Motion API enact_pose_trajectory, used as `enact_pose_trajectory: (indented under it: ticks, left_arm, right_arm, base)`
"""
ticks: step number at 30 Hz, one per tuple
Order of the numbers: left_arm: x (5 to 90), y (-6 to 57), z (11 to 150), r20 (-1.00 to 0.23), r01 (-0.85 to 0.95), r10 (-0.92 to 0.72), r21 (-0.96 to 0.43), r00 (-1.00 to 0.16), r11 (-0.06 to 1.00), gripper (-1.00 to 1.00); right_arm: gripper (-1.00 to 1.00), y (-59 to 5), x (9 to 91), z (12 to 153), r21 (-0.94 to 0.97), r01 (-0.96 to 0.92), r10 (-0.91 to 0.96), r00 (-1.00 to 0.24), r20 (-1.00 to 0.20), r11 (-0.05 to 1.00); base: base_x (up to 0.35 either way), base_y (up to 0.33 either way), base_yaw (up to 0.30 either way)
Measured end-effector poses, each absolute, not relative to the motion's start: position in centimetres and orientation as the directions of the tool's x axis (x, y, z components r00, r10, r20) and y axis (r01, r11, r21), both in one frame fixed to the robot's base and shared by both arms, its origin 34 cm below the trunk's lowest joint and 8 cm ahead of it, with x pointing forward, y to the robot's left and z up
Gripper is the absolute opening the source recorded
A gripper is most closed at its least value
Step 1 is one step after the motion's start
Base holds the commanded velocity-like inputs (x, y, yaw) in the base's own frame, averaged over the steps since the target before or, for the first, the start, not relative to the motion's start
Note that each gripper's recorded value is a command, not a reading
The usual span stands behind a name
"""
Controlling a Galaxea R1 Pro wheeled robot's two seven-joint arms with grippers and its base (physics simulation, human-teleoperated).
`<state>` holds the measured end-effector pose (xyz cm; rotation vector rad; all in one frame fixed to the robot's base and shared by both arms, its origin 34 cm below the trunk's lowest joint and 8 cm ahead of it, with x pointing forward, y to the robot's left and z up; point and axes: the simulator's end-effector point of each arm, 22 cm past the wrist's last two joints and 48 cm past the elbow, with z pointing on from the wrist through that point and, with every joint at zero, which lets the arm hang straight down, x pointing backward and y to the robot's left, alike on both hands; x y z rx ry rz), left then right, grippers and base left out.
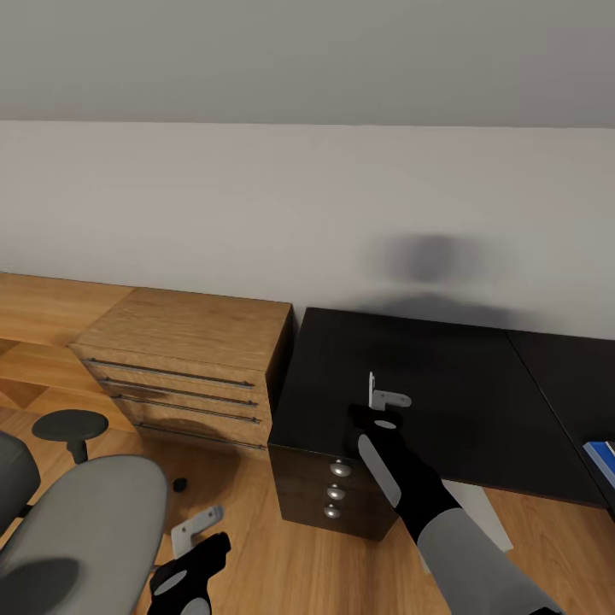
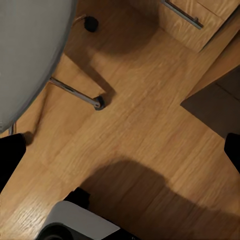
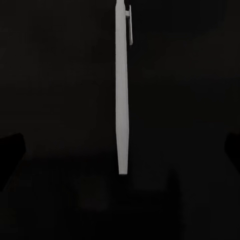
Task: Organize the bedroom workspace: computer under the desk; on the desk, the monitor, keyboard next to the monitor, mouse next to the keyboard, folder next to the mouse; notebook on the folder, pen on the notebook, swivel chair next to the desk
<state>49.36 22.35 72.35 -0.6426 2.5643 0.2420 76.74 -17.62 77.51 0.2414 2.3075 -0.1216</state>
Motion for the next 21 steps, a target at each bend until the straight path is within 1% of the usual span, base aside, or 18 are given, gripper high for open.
enact_pose_trajectory:
  ticks: [3, 9, 18, 21]
  left_arm:
    - [49.14, 22.47, 72.12, -0.489, -0.483, -0.396, 0.060, -0.777, 0.874, 1.00]
    - [48.77, 22.61, 71.69, -0.482, -0.480, -0.390, 0.073, -0.784, 0.874, 1.00]
    - [48.69, 22.56, 71.59, -0.480, -0.479, -0.389, 0.076, -0.786, 0.875, 1.00]
    - [48.67, 22.59, 71.60, -0.481, -0.479, -0.388, 0.076, -0.786, 0.875, 1.00]
  right_arm:
    - [1.00, -17.63, 76.73, 77.53, -0.012, 0.212, 0.136, -0.665, -0.734, 0.977]
    - [1.00, -17.61, 76.68, 77.48, -0.011, 0.212, 0.137, -0.667, -0.733, 0.977]
    - [1.00, -17.59, 76.65, 77.38, -0.015, 0.210, 0.133, -0.668, -0.732, 0.977]
    - [1.00, -17.58, 76.63, 77.40, -0.015, 0.210, 0.133, -0.668, -0.732, 0.978]
  base:
    - [0.127, 0.000, 0.000]
    - [0.224, 0.000, 0.000]
    - [0.062, 0.000, 0.000]
    - [0.185, 0.000, 0.000]
